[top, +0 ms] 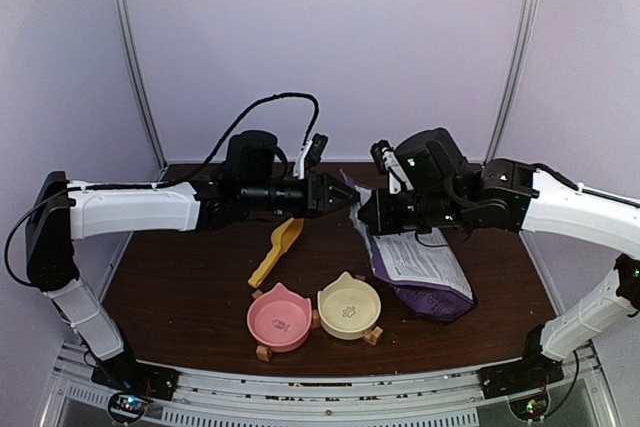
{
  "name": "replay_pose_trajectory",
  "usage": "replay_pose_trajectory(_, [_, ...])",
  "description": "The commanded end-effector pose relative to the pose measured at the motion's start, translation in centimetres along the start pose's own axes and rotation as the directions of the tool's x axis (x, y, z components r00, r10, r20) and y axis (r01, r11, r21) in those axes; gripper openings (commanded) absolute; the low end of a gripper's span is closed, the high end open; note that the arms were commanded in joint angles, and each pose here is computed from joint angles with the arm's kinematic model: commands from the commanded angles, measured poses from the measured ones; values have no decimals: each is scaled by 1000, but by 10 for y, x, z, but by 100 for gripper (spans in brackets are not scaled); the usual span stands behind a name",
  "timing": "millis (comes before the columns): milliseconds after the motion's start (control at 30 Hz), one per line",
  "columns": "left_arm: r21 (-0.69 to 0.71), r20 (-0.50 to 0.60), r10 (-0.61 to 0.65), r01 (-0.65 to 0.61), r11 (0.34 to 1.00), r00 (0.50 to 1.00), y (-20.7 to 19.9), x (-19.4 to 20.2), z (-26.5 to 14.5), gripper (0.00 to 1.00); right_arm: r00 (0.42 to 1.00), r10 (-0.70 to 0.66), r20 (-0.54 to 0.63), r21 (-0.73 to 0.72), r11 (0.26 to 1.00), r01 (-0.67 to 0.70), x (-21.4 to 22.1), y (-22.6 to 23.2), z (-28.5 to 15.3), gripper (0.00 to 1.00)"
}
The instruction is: Serve the pet food
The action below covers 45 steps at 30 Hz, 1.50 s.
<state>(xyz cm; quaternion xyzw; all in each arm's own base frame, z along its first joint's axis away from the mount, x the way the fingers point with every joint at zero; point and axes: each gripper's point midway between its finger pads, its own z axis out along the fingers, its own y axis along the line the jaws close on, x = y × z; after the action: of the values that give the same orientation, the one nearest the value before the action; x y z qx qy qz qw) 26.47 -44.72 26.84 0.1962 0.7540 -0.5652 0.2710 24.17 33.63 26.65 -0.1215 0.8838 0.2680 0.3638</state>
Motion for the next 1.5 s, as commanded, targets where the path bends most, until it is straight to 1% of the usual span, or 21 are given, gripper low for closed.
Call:
replay_pose_trajectory(0, [7, 2, 31, -31, 999, 1000, -9, -3, 1, 42, 1000, 9, 25, 44, 999, -10, -4, -8, -5, 0])
replay_pose_trajectory(300, [-37, 1, 16, -16, 999, 1000, 1, 5, -7, 44, 998, 19, 62, 54, 998, -22, -9, -13, -14, 0])
replay_pose_trajectory(733, [2, -42, 17, -17, 1000, 999, -5, 12, 3, 43, 998, 13, 68, 23, 1000, -15, -8, -10, -18, 0])
replay_pose_trajectory(900, [29, -64, 14, -12, 1000, 998, -10, 16, 14, 38, 998, 4, 70, 4, 1000, -4, -8, -8, -20, 0])
replay_pose_trajectory(1000, [46, -67, 15, -11, 999, 998, -14, 17, 19, 29, 998, -5, 66, 8, 1000, 4, -7, -9, -21, 0])
replay_pose_trajectory(1067, [60, -63, 15, -12, 998, 998, -15, 16, 20, 22, 998, -9, 64, 17, 1000, 8, -6, -12, -21, 0])
replay_pose_trajectory(1167, [85, -53, 14, -9, 996, 998, -20, 13, 21, 5, 998, -14, 67, 32, 999, 12, -7, -14, -24, 0])
replay_pose_trajectory(1200, [91, -52, 15, -11, 996, 999, -22, 13, 22, 1, 998, -14, 67, 36, 999, 12, -8, -15, -25, 0])
replay_pose_trajectory(1233, [96, -51, 20, -15, 995, 999, -24, 13, 22, 0, 998, -19, 64, 43, 999, 16, -7, -16, -26, 0])
replay_pose_trajectory(1367, [103, -42, 30, -25, 994, 999, -30, 11, 23, 0, 998, -36, 52, 77, 997, 32, -9, -19, -30, 0])
replay_pose_trajectory(1467, [115, -34, 38, -34, 993, 999, -35, 10, 23, 0, 998, -47, 40, 95, 995, 43, -10, -19, -32, 8])
